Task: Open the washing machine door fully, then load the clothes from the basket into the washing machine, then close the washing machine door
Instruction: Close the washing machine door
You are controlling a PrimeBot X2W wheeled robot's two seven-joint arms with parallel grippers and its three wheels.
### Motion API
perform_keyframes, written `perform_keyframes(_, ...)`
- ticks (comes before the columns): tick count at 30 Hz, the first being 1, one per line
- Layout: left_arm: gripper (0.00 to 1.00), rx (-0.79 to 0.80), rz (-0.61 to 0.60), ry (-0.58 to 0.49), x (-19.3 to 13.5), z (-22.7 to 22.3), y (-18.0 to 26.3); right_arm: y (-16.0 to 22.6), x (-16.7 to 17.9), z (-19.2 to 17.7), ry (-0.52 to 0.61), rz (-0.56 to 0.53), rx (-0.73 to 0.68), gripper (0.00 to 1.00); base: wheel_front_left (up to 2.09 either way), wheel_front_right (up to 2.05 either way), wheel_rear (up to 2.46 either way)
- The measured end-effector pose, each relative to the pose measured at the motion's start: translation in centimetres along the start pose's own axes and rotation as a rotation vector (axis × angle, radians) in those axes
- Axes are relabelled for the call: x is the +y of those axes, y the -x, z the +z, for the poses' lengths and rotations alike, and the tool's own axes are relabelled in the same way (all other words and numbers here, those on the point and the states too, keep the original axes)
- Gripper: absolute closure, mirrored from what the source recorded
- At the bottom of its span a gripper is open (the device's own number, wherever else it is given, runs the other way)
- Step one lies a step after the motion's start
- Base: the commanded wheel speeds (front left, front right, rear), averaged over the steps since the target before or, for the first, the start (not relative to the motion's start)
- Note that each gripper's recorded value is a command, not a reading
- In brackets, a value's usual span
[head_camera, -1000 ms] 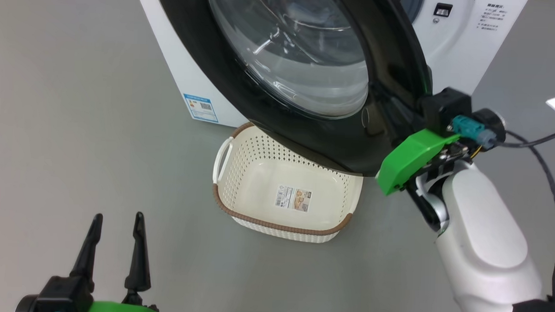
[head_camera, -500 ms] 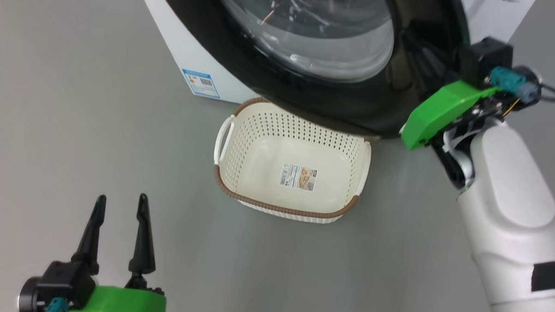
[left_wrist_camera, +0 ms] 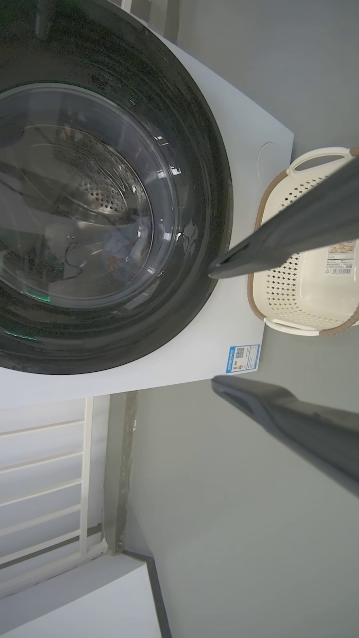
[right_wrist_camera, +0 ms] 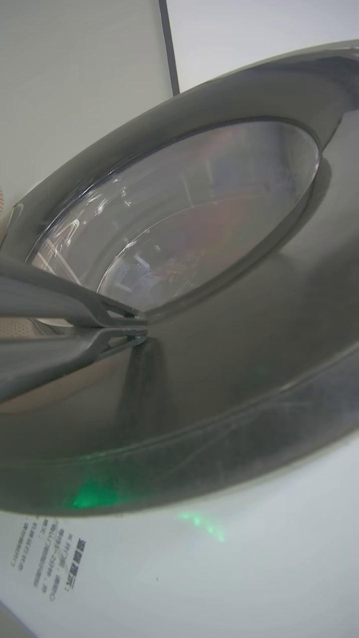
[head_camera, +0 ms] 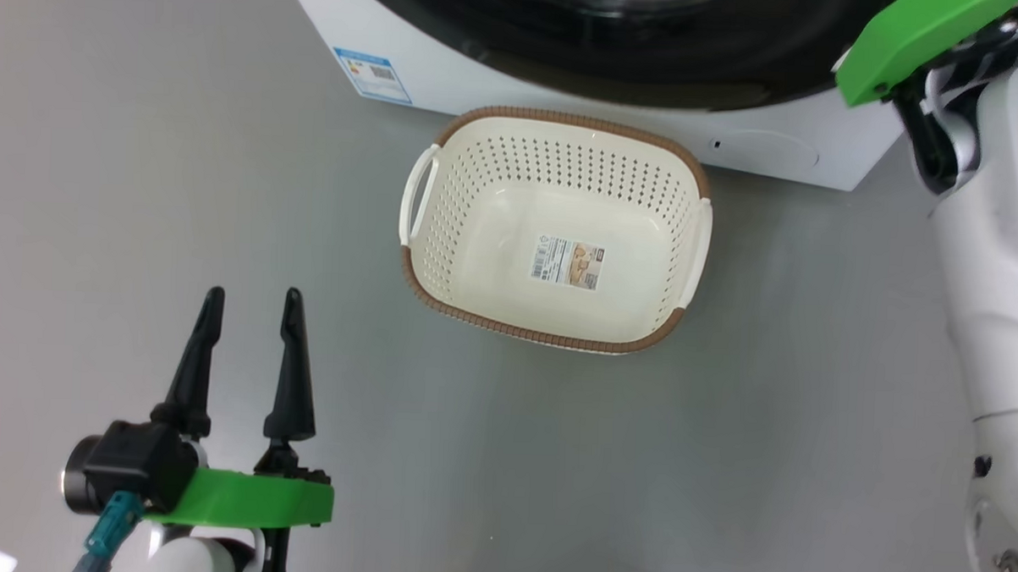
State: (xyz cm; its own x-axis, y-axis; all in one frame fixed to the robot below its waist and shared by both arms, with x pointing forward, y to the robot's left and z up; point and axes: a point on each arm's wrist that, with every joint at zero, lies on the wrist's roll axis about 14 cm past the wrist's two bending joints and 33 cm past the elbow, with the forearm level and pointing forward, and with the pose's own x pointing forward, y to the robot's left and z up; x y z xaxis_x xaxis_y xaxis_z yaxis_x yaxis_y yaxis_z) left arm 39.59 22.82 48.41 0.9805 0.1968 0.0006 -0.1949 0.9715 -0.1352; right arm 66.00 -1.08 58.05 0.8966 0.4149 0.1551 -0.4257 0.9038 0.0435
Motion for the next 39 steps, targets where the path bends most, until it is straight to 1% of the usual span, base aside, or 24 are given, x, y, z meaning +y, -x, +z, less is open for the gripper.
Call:
perform_keyframes(7, 0.0, 0.022, 0.015, -0.005, 0.5, -0.8, -0.3, -1.5, -1.2, -1.2, 0.006, -0.022, 0.011, 1.0, 0.0, 0.0, 0.0)
perform_keyframes(14, 0.0, 0.023, 0.013, -0.003, 0.5, -0.9, -0.3, -1.8, -1.2, -1.4, 0.007, -0.02, 0.011, 1.0, 0.0, 0.0, 0.0)
perform_keyframes(22, 0.0, 0.008, 0.012, -0.004, 0.6, -0.4, -0.3, -1.5, -0.4, -1.3, 0.044, 0.006, 0.017, 1.0, 0.0, 0.0, 0.0)
perform_keyframes(26, 0.0, 0.0, 0.01, -0.003, 0.6, -0.1, -0.3, -0.7, 0.1, -1.7, 0.039, 0.018, 0.021, 1.0, 0.0, 0.0, 0.0)
perform_keyframes(27, 0.0, -0.003, -0.003, -0.004, 0.4, 0.0, -0.3, 0.3, 0.4, -2.6, 0.035, 0.028, 0.042, 1.0, 0.0, 0.0, 0.0)
perform_keyframes(30, 0.0, -0.012, -0.011, -0.006, 0.1, 0.3, -0.2, 1.9, 0.8, -3.6, 0.034, 0.037, 0.06, 1.0, 0.0, 0.0, 0.0)
perform_keyframes(37, 0.0, -0.008, -0.045, 0.008, -0.9, 0.2, 0.6, 6.1, 1.0, -3.2, 0.005, 0.035, 0.023, 1.0, 0.0, 0.0, 0.0)
perform_keyframes(38, 0.0, -0.008, -0.057, 0.011, -1.1, 0.2, 0.7, 6.9, 0.9, -3.2, 0.005, 0.032, 0.019, 0.97, 0.0, 0.0, 0.0)
perform_keyframes(39, 0.0, -0.011, -0.064, 0.009, -1.3, 0.3, 0.7, 7.8, 0.8, -3.1, 0.005, 0.028, 0.016, 0.74, 0.0, 0.0, 0.0)
